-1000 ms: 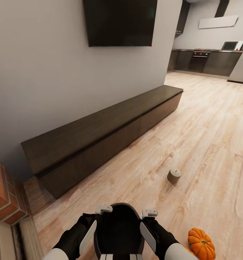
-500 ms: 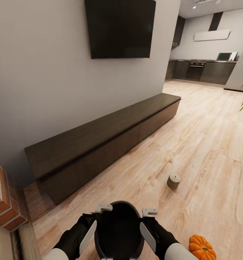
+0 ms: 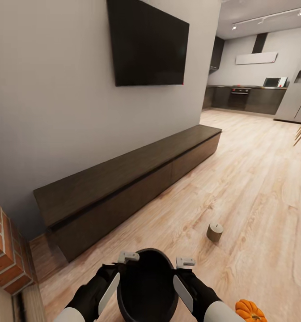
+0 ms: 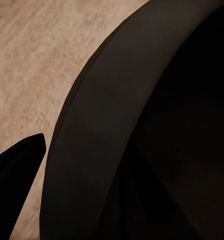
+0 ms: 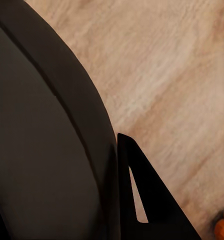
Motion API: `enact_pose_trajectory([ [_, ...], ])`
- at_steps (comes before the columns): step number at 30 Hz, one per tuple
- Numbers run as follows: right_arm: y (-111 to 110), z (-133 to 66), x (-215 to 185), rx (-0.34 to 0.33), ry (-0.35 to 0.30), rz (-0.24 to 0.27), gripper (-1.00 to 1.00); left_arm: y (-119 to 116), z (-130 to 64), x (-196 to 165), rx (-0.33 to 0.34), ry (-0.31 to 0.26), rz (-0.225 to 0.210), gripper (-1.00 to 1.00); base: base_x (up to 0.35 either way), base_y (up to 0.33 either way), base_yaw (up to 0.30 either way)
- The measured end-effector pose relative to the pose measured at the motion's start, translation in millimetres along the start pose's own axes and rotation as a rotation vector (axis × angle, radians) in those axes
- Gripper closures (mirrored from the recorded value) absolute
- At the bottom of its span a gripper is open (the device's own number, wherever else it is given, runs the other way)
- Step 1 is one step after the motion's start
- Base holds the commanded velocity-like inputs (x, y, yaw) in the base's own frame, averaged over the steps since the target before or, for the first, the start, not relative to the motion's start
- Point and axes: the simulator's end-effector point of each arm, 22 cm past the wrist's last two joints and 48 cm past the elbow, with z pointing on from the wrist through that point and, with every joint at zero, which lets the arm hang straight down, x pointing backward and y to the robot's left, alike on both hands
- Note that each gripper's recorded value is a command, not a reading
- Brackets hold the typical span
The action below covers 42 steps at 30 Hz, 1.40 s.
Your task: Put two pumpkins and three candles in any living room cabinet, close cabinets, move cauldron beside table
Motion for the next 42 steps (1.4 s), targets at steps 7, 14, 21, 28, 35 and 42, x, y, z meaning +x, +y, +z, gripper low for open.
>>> enact_pose_trajectory([
  [7,0.3,-10.2,-12.5,-0.001,-0.030,0.002,1.00,-0.7,-10.0,-12.2,-0.002,-0.028,0.005,1.00,0.000,0.000,0.000],
  [14,0.7,-20.6,-24.3,-0.002,-0.058,0.004,1.00,-1.4,-20.3,-24.4,-0.005,-0.056,0.010,1.00,0.000,0.000,0.000],
  [21,1.1,-31.4,-36.1,-0.003,-0.087,0.005,1.00,-2.2,-31.0,-36.4,-0.008,-0.085,0.016,1.00,0.000,0.000,0.000],
  [28,1.4,-42.4,-47.2,-0.005,-0.115,0.006,1.00,-3.1,-42.0,-47.8,-0.010,-0.113,0.021,1.00,0.000,0.000,0.000],
  [35,2.2,-53.7,-57.4,-0.009,-0.128,0.019,1.00,-3.9,-53.8,-60.3,-0.015,-0.123,0.031,1.00,0.000,0.000,0.000],
  [42,2.4,-65.8,-67.1,-0.009,-0.127,0.021,1.00,-4.9,-65.5,-71.3,-0.015,-0.122,0.032,1.00,0.000,0.000,0.000],
])
